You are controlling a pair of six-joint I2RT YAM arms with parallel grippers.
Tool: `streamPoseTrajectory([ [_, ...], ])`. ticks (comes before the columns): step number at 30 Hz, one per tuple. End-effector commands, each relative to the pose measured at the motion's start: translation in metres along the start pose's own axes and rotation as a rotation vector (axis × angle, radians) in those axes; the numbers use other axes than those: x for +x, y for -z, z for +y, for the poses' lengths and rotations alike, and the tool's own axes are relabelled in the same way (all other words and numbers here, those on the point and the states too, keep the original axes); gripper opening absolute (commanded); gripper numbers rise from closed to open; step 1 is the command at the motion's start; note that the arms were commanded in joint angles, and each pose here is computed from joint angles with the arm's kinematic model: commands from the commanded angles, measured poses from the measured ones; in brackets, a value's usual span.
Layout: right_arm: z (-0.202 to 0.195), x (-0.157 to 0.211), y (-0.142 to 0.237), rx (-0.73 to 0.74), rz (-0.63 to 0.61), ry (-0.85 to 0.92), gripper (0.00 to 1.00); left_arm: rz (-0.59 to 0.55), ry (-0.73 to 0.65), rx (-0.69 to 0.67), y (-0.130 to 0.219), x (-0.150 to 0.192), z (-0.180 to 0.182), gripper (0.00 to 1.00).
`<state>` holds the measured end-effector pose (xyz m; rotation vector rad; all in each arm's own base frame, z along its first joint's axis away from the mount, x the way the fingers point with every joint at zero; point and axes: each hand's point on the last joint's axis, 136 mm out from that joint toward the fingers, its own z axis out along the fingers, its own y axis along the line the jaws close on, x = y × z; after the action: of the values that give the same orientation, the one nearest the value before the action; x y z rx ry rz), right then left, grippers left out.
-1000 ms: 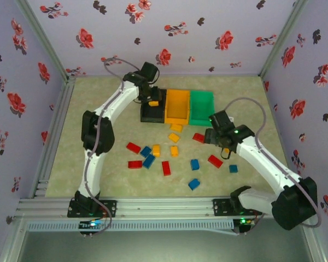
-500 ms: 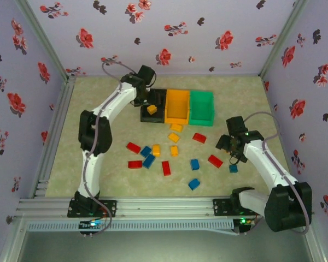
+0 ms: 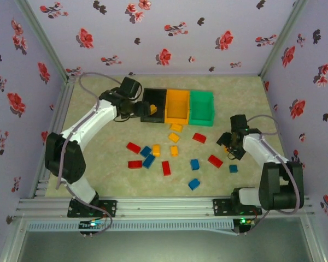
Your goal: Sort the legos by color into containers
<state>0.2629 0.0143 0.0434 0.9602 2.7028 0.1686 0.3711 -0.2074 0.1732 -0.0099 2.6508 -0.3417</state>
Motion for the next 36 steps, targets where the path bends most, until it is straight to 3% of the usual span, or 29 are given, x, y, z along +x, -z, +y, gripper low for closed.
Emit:
streamPoseTrajectory([
  [1, 0.000, -0.007, -0.006, -0.017, -0.007, -0.039, 0.78, -0.047, 0.036, 0.034, 0.016, 0.001, -0.002, 0.78],
  [12, 0.003, -0.017, -0.025, -0.022, 0.027, -0.047, 0.57, -0.074, 0.047, 0.034, 0.036, 0.009, 0.006, 0.79],
  [21, 0.019, -0.031, -0.015, -0.056, 0.006, 0.032, 0.24, -0.075, 0.052, 0.033, 0.042, 0.013, 0.008, 0.78],
  [25, 0.050, -0.038, 0.004, -0.144, -0.036, 0.113, 0.15, -0.078, 0.060, 0.024, 0.044, 0.015, 0.011, 0.78],
  [36, 0.195, -0.019, 0.073, -0.326, -0.181, 0.451, 0.17, -0.070, 0.086, 0.022, 0.045, 0.020, 0.011, 0.78],
])
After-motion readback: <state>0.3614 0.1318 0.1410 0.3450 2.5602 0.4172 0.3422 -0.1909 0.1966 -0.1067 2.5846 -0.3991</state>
